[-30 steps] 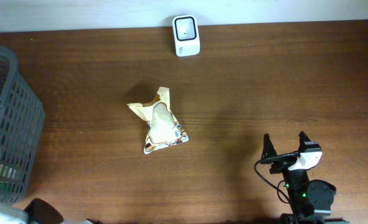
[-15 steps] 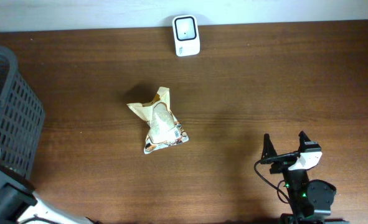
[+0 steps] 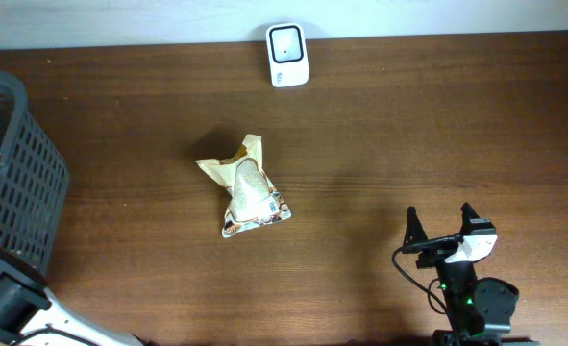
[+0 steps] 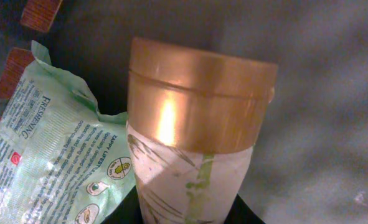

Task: Scan the item barcode
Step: 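Grasp the white tube with gold cap from the basket, left gripper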

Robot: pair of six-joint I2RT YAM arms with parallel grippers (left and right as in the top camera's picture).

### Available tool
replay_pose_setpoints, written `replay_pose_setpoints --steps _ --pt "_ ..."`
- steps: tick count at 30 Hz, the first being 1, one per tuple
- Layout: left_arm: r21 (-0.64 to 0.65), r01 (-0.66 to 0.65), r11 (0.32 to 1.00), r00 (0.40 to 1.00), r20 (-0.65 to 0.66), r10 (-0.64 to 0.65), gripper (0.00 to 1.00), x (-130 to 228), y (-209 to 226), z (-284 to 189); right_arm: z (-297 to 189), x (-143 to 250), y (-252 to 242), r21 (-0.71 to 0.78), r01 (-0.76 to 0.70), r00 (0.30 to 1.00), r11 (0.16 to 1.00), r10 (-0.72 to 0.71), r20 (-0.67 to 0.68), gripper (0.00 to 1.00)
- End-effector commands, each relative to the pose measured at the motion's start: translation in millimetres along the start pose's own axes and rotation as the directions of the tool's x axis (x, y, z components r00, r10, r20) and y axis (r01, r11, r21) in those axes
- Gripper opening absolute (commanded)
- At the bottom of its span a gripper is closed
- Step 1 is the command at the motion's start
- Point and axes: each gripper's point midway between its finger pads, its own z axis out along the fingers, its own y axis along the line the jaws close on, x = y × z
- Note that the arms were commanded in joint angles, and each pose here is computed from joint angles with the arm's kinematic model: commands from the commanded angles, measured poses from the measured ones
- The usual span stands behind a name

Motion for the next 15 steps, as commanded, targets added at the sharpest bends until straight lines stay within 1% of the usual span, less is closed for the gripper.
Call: replay_pose_setpoints --steps 1,2,3,4,5,8,9,10,12,13,14,15 --pt "0.041 0.06 0.997 0.997 0.042 -0.062 0.18 -19 -11 -22 0 3 0 -0.006 -0.008 1.0 1.0 0.008 -0.005 0.98" --pt "0.033 0.071 0.997 0.995 0.067 -0.073 0.15 -27 -7 -35 0 3 0 -0.006 -0.008 1.0 1.0 0.008 -0.005 0.99" --pt "0.021 0.082 0.996 0.991 0.106 -0.083 0.05 -39 -1 -57 0 3 0 -0.006 -0.008 1.0 1.0 0.008 -0.005 0.98" --pt "0.004 0.084 0.996 0.984 0.156 -0.083 0.0 -50 5 -84 0 3 0 -0.006 -0.008 1.0 1.0 0.008 -0.006 0.98" --pt "-0.004 0.085 0.996 0.98 0.179 -0.083 0.0 -54 7 -96 0 3 0 -0.006 -0.008 1.0 1.0 0.008 -0.006 0.98" --pt "-0.041 0.145 0.989 0.931 0.344 -0.122 0.0 -70 19 -180 0 3 0 -0.006 -0.008 1.0 1.0 0.008 -0.005 0.98" --pt "-0.058 0.168 0.984 0.896 0.425 -0.128 0.0 -74 23 -223 0 3 0 -0.006 -0.008 1.0 1.0 0.008 -0.006 0.98" --pt "-0.064 0.193 0.979 0.863 0.486 -0.138 0.0 -74 25 -256 0 3 0 -0.006 -0.008 1.0 1.0 0.008 -0.005 0.98" --pt "-0.068 0.246 0.967 0.772 0.617 -0.153 0.0 -67 26 -332 0 3 0 -0.006 -0.008 1.0 1.0 0.008 -0.005 0.98" --pt "-0.058 0.257 0.965 0.708 0.69 -0.147 0.0 -58 21 -377 0 3 0 -0.006 -0.008 1.0 1.0 0.008 -0.005 0.98" --pt "-0.036 0.236 0.971 0.651 0.748 -0.131 0.0 -51 11 -413 0 3 0 -0.006 -0.008 1.0 1.0 0.008 -0.005 0.98" --pt "0.015 0.162 0.987 0.573 0.812 -0.107 0.0 -42 -10 -455 0 3 0 -0.006 -0.008 1.0 1.0 0.008 -0.005 0.98"
